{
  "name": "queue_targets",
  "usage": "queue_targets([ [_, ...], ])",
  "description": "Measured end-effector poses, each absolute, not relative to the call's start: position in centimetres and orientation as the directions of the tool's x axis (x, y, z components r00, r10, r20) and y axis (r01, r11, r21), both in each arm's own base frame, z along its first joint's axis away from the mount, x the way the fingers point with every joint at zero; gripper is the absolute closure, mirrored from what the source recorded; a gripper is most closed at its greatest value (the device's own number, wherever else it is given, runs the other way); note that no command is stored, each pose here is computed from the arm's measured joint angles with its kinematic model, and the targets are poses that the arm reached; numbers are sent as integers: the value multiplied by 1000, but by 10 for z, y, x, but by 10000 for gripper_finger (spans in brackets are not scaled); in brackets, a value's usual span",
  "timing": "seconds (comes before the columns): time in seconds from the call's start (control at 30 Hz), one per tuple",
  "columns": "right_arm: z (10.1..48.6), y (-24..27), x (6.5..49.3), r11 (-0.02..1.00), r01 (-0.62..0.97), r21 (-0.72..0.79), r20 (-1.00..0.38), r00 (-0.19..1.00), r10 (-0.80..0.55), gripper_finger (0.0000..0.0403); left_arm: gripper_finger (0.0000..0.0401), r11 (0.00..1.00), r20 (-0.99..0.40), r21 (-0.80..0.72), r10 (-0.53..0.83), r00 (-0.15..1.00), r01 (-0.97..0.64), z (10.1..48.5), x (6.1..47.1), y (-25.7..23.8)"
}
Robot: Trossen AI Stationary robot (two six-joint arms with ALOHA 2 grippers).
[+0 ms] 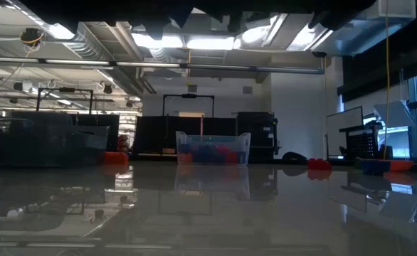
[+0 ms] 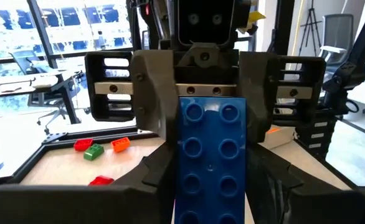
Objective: Sort blocks by size
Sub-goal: Put the blue 8 stud game piece into the gray bin
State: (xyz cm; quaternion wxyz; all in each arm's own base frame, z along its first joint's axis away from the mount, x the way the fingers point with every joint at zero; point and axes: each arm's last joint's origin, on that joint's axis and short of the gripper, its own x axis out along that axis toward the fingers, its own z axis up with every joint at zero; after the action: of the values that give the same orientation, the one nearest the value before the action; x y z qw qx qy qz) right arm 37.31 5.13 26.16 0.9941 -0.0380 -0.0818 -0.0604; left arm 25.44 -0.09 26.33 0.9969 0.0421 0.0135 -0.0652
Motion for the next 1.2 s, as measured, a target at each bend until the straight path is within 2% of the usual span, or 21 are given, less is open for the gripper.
queue_targets([
  [0.07, 262, 51, 373, 989, 129, -70, 167, 979, -116, 264, 269, 988, -32, 82, -128, 991, 131, 263, 254, -1],
  [0.23, 261, 51, 373, 985, 132, -109, 155, 981, -114, 264, 257, 988, -35, 81, -127, 991, 129, 263, 254, -1],
  [0.43, 265, 51, 371, 974, 158, -163, 149, 980, -134, 264, 207, 992, -41, 45, -112, 993, 114, 264, 253, 3],
  [0.6, 281, 56, 355, 954, 213, -210, 80, 976, -201, 264, 186, 996, -111, 40, -79, 991, 84, 272, 234, 11],
  [0.83, 308, 73, 314, 949, 206, -239, -73, 971, -229, 264, 190, 999, -183, 38, 30, 983, -23, 283, 199, 22],
  [1.03, 320, 94, 262, 977, 166, -136, -253, 947, -197, 264, 195, 998, -192, 41, 63, 979, -57, 287, 185, 25],
  [1.2, 317, 106, 219, 991, 127, 49, -442, 892, -92, 264, 196, 999, -194, -21, 32, 980, -37, 287, 185, 25],
])
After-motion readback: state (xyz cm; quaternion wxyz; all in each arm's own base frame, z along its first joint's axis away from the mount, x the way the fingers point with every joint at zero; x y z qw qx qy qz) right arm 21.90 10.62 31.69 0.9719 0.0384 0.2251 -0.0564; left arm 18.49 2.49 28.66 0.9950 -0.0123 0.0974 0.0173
